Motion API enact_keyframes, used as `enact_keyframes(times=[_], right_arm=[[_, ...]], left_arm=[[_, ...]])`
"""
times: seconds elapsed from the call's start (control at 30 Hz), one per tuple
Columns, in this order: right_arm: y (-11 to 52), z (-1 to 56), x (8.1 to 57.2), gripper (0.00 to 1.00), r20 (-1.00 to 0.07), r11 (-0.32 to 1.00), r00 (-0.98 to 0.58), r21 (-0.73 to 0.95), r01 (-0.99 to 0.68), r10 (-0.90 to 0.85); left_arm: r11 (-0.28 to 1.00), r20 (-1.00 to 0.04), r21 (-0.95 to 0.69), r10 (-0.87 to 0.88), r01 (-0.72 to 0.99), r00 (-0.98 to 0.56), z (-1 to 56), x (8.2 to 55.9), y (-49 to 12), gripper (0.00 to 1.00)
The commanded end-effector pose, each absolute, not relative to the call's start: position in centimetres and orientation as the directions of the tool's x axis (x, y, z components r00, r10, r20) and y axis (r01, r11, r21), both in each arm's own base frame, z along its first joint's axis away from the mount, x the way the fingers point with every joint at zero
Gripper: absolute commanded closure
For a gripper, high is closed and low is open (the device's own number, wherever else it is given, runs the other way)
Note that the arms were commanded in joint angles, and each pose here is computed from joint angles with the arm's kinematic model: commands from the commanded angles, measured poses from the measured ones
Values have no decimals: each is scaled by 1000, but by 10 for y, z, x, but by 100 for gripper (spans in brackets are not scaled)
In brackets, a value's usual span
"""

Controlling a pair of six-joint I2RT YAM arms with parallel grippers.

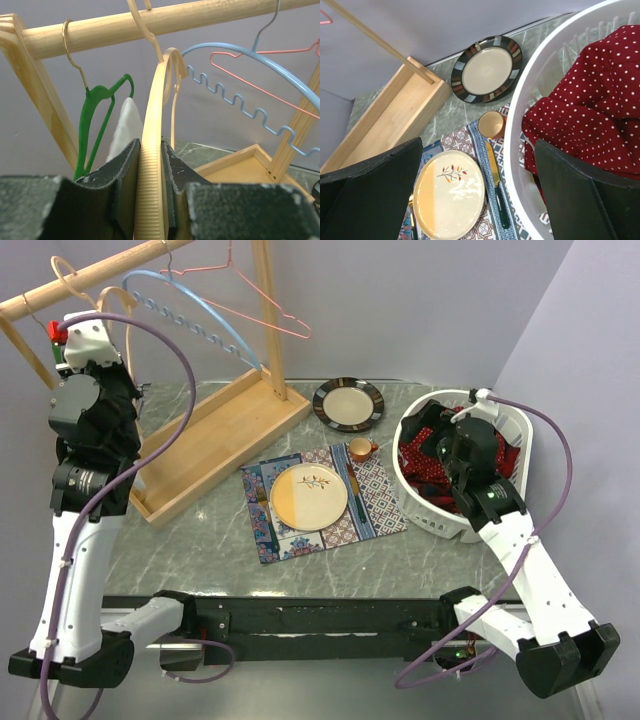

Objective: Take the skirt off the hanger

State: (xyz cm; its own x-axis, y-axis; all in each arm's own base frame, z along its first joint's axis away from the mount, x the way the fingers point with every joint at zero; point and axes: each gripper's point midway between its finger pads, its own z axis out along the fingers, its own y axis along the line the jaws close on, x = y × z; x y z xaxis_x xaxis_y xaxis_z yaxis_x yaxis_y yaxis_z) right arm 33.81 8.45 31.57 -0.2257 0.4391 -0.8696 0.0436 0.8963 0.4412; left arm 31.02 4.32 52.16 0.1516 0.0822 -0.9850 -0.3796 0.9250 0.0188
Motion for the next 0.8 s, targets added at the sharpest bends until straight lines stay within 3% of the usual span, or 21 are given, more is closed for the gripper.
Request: enact_keyframes(times=[0.0,0.5,0.77], right_arm=[[88,339,335,0,-877,887,-160,462,-18,454],[97,337,333,0,-871,878,-177,474,-61,458],[98,333,331,0,-869,879,-200,473,-60,453]], left_arm=[[898,-980,22,107,-440,170,533,307,53,99],[852,-989,112,148,-512,30,494,358,42,99],[901,-993,94,115,-423,23,481,381,9,94]])
